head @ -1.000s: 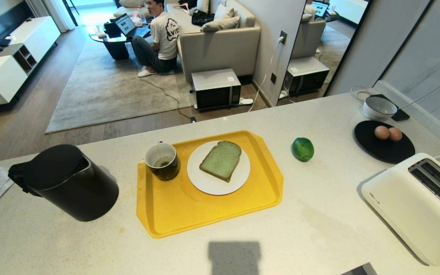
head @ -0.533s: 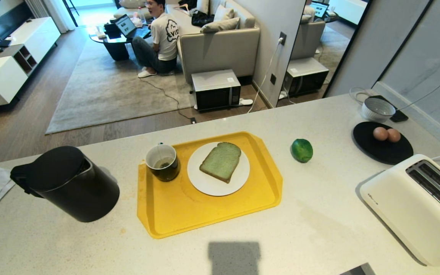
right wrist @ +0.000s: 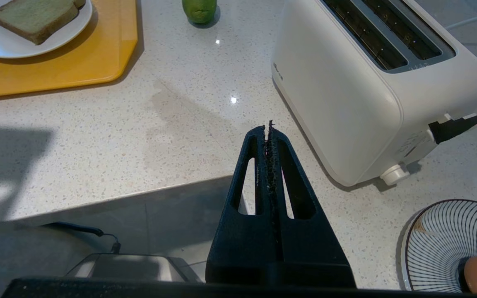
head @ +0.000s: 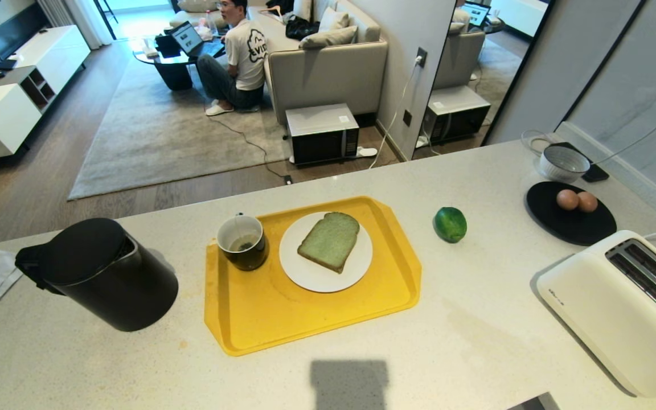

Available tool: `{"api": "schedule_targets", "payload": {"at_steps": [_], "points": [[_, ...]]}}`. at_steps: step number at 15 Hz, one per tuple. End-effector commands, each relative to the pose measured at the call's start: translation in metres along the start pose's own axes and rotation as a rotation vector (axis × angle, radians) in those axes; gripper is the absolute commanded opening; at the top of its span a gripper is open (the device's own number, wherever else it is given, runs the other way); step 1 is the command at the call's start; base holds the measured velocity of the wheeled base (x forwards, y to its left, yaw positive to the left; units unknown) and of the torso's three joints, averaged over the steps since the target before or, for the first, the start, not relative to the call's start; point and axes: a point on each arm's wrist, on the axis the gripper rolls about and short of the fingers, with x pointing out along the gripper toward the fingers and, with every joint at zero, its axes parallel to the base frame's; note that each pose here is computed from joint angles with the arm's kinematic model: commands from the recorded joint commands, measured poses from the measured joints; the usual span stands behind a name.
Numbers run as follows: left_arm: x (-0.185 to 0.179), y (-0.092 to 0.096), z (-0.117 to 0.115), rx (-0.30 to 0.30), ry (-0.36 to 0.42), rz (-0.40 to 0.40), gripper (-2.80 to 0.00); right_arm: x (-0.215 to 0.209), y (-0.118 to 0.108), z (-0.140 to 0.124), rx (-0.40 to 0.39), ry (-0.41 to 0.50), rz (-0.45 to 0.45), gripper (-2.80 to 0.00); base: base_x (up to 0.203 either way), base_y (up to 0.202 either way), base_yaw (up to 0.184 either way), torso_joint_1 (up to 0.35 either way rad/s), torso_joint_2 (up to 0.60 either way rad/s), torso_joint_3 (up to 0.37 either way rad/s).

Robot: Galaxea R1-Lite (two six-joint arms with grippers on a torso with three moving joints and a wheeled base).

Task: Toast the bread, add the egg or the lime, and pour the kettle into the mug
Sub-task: Pick up the egg

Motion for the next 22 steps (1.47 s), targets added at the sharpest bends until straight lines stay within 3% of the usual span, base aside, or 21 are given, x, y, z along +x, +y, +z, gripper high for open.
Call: {"api": "schedule_targets", "payload": {"at_steps": [1,16,22], "points": [[0.0001,0.0,-0.0001,0.0,0.001,0.001,-2.8,0.0002,0.0,-0.0003,0.0,0.002,0.0,-2.8,0.0,0.0,0.0,0.0,0.0,0.0],[0.0,0.0,0.0001,-0.001,0.001,0.001,-2.8,0.0002,0.0,-0.0002,-0.003,0.001,0.002,-2.8,0.0,0.0,0.0,0.0,0.0,0.0],[0.0001,0.0,-0.0001,-0.001,0.002,0.001,-2.8,0.0002,0.0001,-0.0002,-0.003,0.001,0.003,-2.8,-0.13,0.0,0.001,0.0,0.0,0.0]]}}
